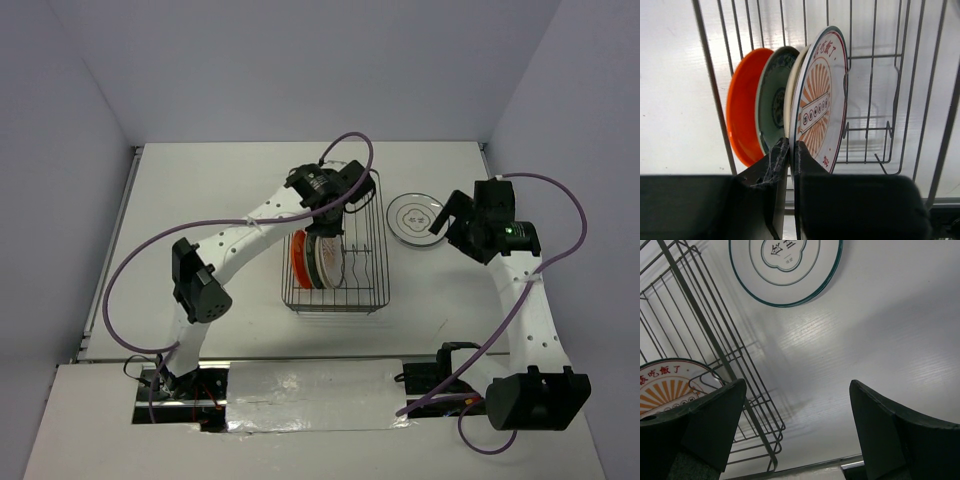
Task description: Unload the plates from the dish rack
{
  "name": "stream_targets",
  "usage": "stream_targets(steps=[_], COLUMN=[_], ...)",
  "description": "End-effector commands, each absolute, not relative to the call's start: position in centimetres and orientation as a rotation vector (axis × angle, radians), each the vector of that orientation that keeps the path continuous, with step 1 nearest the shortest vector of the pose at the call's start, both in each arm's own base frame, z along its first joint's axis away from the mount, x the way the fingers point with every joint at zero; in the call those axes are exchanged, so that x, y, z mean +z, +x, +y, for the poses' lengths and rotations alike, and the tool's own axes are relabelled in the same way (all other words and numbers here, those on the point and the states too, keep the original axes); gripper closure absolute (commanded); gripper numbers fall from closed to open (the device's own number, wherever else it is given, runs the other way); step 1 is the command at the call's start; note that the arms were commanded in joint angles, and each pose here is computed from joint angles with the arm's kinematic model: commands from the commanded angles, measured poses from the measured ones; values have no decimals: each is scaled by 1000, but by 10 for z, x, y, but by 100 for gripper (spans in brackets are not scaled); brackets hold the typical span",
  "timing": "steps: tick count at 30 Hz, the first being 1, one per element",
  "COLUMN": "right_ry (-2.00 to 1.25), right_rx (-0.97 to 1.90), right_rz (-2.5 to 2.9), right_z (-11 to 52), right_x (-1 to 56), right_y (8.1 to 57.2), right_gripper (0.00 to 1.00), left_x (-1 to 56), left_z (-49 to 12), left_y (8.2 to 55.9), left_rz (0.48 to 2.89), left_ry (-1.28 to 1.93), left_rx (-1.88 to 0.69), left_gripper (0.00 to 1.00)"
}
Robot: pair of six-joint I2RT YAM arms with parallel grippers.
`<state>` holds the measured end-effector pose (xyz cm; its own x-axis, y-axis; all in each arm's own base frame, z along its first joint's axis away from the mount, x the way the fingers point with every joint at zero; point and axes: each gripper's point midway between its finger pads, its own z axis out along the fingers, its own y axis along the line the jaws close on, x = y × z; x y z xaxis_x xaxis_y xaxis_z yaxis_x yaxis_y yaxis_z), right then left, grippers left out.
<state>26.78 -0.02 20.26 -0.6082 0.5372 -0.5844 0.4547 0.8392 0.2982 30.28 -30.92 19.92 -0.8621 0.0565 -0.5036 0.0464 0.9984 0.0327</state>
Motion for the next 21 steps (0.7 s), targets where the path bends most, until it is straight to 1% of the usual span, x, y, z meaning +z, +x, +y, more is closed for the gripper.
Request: stream_targets(steps=[1,5,6,8,9,10,11,12,13,14,15,16,17,18,19,21], right_ry=[675,549,456,349,233,181,143,90,34,18,-25,-36,-51,-67,-77,-86], right_rx=[230,422,533,658,799,869,944,1002,1096,1136,1183,1201,1209,1218,1218,1211], right_rz=[2290,2302,2284,2254,2202,2182,2161,2111,2083,2046,2015,1999,1970,1957,1944,1933], right_z=[10,38,54,73,92,102,111,118,129,133,139,141,142,143,143,143], right_x=[216,219,228,237,253,258,264,276,284,291,300,303,309,313,317,321], right_y=[271,274,276,275,272,269,266,266,258,259,252,251,251,248,248,247], right_gripper=[9,9,9,9,9,9,9,9,8,8,8,8,8,8,8,8], left_x=[244,270,280,304,305,334,330,336,378,364,370,386,394,428,412,428], left_z=[-302,-291,-289,-284,-286,-288,-291,-299,-304,-306,-316,-316,-317,-318,-319,-315], left_y=[313,320,321,323,320,323,321,316,317,315,309,309,308,300,299,291], left_rz=[2498,2447,2429,2381,2385,2303,2304,2291,2152,2164,2148,2053,2011,1889,1902,1827], left_ry=[-52,-102,-112,-136,-124,-128,-108,-83,-95,-85,-63,-73,-67,-50,-48,-51], left_rx=[-25,-58,-83,-156,-192,-314,-350,-449,-616,-651,-769,-875,-945,-1082,-1103,-1194], left_gripper=[100,100,100,100,100,100,100,100,100,100,100,100,100,100,100,100])
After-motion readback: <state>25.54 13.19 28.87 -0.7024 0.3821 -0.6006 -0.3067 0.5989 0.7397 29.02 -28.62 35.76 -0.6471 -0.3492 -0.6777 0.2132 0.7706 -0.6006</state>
